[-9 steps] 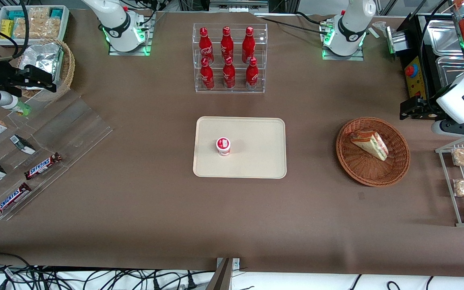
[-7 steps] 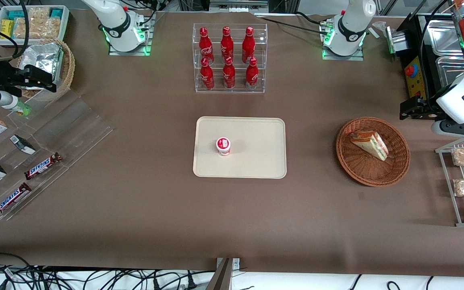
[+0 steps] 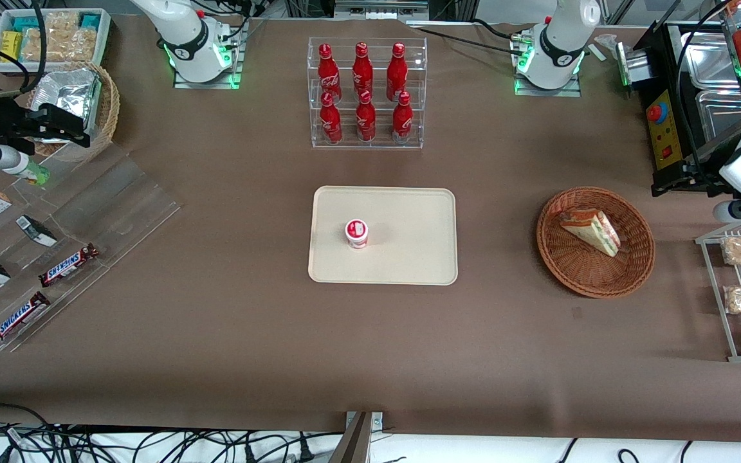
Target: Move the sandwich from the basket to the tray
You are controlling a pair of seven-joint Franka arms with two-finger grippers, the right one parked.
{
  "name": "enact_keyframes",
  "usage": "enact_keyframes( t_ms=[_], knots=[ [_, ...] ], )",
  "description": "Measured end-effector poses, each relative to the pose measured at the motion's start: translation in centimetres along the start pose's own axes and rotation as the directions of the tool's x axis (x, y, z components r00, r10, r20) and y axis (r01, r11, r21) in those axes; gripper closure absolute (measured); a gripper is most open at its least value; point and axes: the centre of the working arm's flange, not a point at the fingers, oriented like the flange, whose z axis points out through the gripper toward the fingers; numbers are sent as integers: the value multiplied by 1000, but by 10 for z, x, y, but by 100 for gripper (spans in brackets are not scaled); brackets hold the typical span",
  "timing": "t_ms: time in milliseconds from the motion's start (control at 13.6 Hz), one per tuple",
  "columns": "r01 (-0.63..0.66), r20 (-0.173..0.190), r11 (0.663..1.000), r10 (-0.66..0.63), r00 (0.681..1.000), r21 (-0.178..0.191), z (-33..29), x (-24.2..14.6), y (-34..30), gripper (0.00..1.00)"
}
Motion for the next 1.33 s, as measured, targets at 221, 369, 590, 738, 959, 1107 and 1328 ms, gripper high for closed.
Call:
enact_keyframes(
  t_ms=[221, 369, 590, 738, 959, 1107, 1328],
  knots=[
    [133, 14, 991, -133, 991, 2, 53, 5, 2, 0],
    [224, 19, 975, -224, 974, 2, 86, 5, -8, 0],
    [345, 3, 938, -345, 938, 0, 130, 0, -18, 0],
    [422, -19, 906, -422, 906, 5, 156, -8, -20, 0],
    [525, -42, 851, -525, 850, -10, 186, -18, -14, 0],
    [574, -65, 818, -575, 815, -35, 207, -24, -12, 0],
    [620, -101, 784, -620, 778, -34, 232, -33, -11, 0]
  ],
)
